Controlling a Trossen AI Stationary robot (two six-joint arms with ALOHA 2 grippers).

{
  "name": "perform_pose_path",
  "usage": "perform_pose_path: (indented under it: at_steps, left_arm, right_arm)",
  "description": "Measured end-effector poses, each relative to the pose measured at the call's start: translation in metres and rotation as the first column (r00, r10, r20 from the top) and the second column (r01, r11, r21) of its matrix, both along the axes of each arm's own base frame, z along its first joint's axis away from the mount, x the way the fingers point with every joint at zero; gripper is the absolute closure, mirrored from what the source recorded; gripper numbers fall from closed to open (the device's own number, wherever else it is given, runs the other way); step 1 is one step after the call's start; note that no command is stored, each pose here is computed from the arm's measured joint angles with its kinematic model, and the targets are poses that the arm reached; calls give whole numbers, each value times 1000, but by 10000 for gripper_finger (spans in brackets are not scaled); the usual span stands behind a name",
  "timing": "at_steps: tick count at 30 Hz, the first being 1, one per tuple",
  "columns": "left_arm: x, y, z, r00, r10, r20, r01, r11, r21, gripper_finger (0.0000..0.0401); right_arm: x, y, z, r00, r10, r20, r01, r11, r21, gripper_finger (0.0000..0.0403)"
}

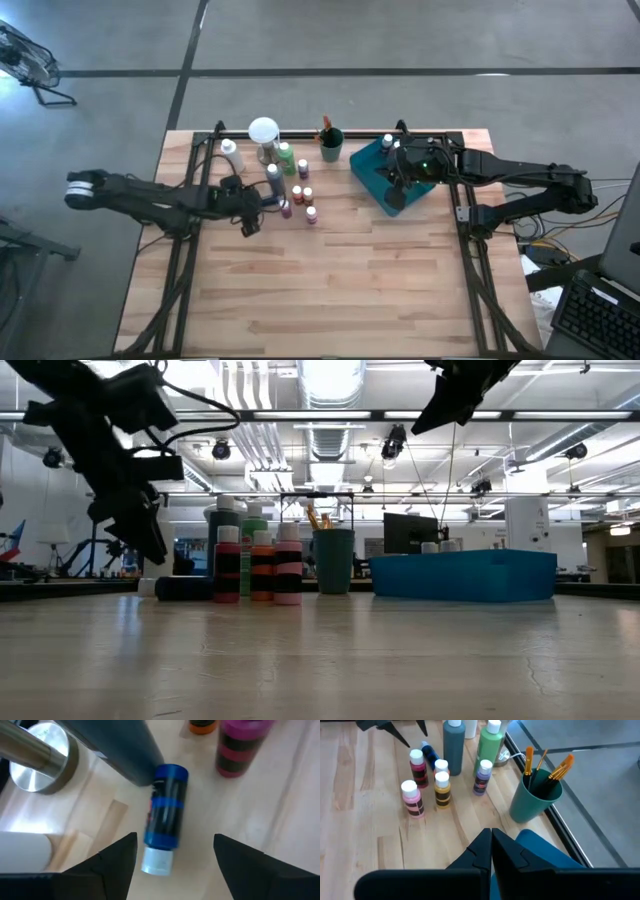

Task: Pick & Place Paint Supplies
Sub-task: Put the small blue paint bottle into the blue bin

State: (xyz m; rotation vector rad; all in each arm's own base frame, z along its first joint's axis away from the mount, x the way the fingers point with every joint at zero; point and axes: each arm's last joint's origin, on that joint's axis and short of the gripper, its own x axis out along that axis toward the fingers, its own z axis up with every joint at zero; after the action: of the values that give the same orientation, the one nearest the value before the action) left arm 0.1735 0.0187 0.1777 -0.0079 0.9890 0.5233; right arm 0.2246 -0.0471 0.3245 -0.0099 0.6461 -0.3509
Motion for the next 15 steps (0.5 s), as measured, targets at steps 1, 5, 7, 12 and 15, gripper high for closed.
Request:
perform_pose_path:
  at_steps: [1, 5, 7, 12, 15]
  left_arm:
    - [1, 2, 0, 1000, -3, -10, 3, 1000, 7, 129]
    - [3, 8, -2, 999, 3, -45, -2, 1000, 14, 126]
    - [3, 11, -4, 998, 7, -55, -7, 1000, 14, 127]
    - [10, 17, -9, 999, -22, -47, 21, 1000, -14, 128]
    - [14, 20, -12, 998, -43, -48, 41, 999, -33, 128]
  right_arm:
    - [0, 0, 0, 1000, 0, -1, 0, 1000, 0, 394]
    - [0, 0, 0, 1000, 0, -5, 0, 1000, 0, 394]
    - [0, 0, 0, 1000, 7, -8, -7, 1000, -7, 394]
    - [0, 0, 0, 1000, 10, -10, -10, 1000, -11, 394]
    - [0, 0, 0, 1000, 10, -11, -10, 1000, -11, 394]
